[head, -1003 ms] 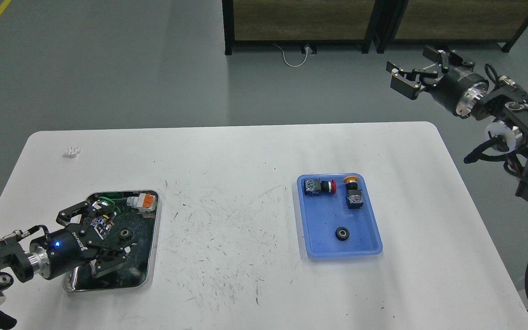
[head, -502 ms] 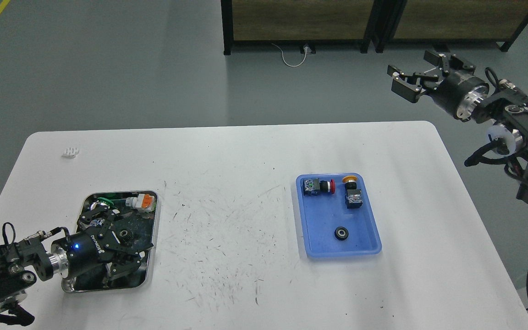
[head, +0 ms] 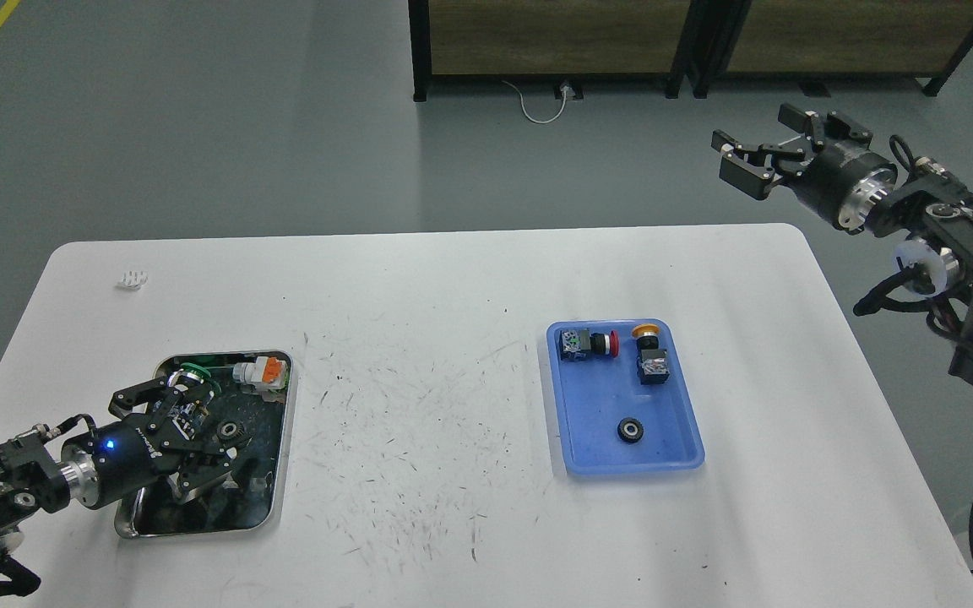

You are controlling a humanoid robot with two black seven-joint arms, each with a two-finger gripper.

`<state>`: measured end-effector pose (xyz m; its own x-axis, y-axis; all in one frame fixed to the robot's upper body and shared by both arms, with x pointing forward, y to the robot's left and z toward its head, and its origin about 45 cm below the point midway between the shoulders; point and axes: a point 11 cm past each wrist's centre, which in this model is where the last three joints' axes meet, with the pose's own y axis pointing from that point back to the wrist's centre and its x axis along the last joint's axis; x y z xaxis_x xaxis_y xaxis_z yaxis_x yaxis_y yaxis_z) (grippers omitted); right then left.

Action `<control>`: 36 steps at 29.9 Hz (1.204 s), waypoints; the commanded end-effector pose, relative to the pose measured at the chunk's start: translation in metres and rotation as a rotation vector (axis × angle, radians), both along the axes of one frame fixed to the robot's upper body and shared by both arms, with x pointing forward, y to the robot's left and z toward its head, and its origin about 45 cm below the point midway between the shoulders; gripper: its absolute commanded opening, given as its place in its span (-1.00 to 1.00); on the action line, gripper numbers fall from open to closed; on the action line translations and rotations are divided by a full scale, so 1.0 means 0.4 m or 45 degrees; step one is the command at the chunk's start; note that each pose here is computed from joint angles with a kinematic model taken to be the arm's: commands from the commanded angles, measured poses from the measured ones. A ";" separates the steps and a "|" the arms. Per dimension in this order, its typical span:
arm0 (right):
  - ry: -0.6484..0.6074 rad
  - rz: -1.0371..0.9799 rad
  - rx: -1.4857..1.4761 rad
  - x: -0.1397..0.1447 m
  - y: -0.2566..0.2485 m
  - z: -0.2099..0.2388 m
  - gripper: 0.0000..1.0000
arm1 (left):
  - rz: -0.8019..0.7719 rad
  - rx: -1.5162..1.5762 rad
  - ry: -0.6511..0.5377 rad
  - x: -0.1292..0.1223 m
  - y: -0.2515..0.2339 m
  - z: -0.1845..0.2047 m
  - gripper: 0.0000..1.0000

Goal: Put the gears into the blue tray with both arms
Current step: 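Grasp a second black ring in the metal tray with the left gripper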

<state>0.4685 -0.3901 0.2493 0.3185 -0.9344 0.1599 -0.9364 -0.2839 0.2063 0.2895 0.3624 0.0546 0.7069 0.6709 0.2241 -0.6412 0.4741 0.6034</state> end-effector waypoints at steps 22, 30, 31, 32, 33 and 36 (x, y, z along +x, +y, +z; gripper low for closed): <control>0.005 0.001 -0.005 -0.002 0.000 -0.005 0.99 | -0.010 0.042 0.046 -0.016 -0.011 -0.052 0.33; 0.006 -0.001 -0.005 -0.003 -0.003 -0.005 0.99 | -0.014 0.041 0.042 -0.011 -0.016 -0.051 0.16; 0.007 -0.001 -0.006 -0.003 -0.003 -0.006 0.99 | -0.014 0.041 0.042 -0.011 -0.016 -0.051 0.14; 0.007 -0.001 -0.006 -0.003 -0.003 -0.006 0.99 | -0.011 0.044 0.042 -0.011 -0.013 -0.050 0.12; 0.009 -0.001 -0.006 -0.004 -0.003 -0.008 0.99 | -0.011 0.049 0.042 -0.011 -0.009 -0.050 0.11; 0.012 -0.002 -0.004 -0.006 -0.003 -0.011 0.99 | -0.003 0.057 0.040 -0.010 0.000 -0.049 0.07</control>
